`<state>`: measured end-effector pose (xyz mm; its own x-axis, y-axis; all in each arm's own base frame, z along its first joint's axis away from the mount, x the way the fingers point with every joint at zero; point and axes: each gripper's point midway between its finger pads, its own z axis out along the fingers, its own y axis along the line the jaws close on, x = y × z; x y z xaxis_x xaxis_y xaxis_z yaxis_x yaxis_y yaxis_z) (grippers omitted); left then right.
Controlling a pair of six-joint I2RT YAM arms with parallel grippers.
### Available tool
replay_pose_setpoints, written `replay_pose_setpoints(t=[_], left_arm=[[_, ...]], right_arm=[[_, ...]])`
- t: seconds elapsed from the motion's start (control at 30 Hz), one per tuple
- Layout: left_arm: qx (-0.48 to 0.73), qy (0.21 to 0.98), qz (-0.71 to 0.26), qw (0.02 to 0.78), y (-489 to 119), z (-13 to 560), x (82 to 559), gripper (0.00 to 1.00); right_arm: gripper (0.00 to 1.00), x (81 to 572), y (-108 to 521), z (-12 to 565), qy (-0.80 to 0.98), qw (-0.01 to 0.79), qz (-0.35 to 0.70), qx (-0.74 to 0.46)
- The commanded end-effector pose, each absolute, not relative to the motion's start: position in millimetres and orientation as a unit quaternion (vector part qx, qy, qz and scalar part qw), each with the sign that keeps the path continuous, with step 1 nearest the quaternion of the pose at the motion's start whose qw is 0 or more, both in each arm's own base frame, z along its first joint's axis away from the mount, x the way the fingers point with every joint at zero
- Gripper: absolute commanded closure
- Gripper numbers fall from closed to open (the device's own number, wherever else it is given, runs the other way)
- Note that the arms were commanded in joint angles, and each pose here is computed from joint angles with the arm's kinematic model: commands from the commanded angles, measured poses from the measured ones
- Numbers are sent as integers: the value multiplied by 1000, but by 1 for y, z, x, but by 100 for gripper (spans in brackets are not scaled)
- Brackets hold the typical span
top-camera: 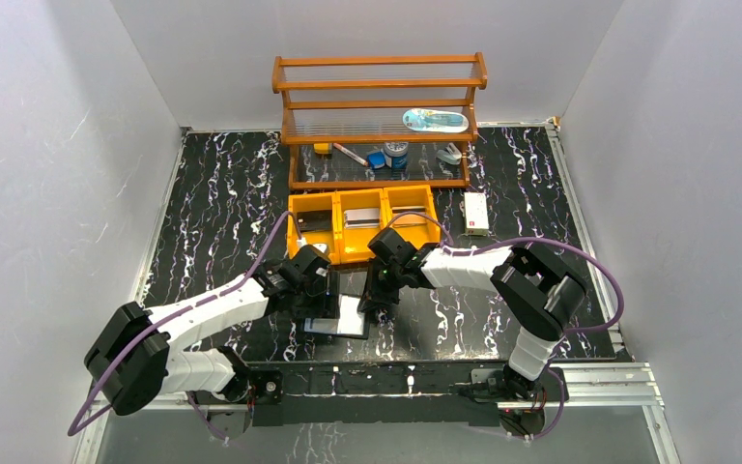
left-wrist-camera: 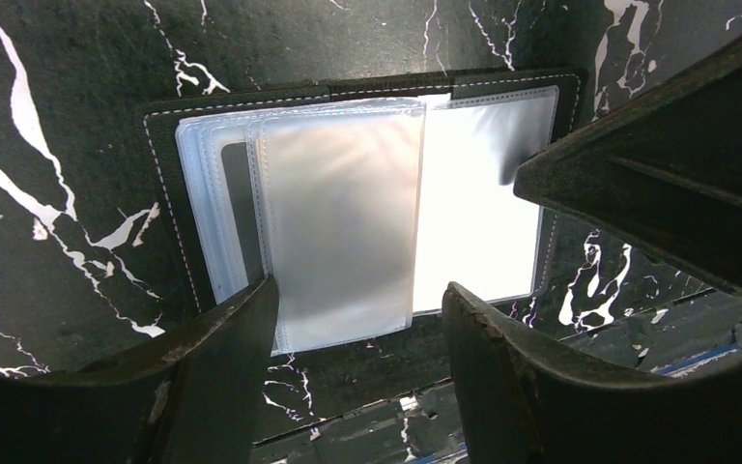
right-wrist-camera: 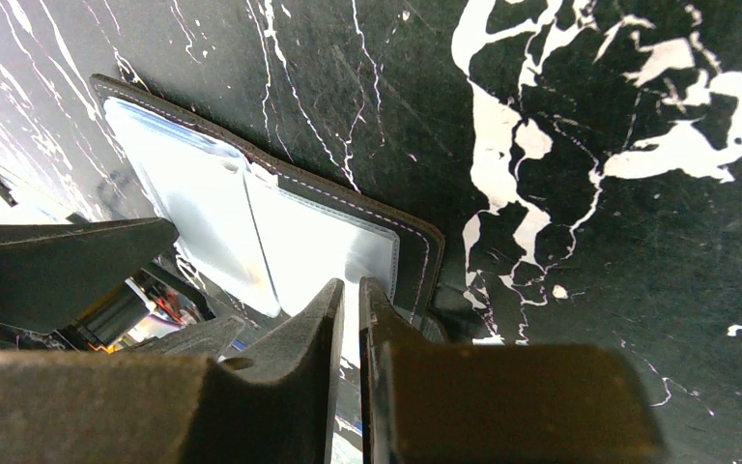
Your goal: Take the credit cards out of the card holder
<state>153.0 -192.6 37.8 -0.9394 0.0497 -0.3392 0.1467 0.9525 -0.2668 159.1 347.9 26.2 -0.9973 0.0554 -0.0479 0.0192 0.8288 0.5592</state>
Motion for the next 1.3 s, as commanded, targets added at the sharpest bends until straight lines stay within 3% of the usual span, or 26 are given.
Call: replay_pose_setpoints(t=[0.0, 0.3, 0.53, 0.93, 1.27], left_arm=[[60, 969, -175, 163, -203, 43, 152, 39], [56, 962, -231, 131, -225, 34, 143, 39], [55, 959, -242, 140, -229, 40, 146, 39], [40, 929, -340, 137, -263, 58, 145, 39], [33, 926, -352, 135, -264, 58, 143, 40]], right_arm=[[80, 149, 331, 10, 966, 21, 257, 14], [80, 149, 330, 10, 966, 21, 257, 14], [77, 151, 337, 19, 960, 28, 279, 12], [75, 151, 343, 26, 951, 30, 306, 27], [70, 155, 355, 47, 934, 47, 354, 25]])
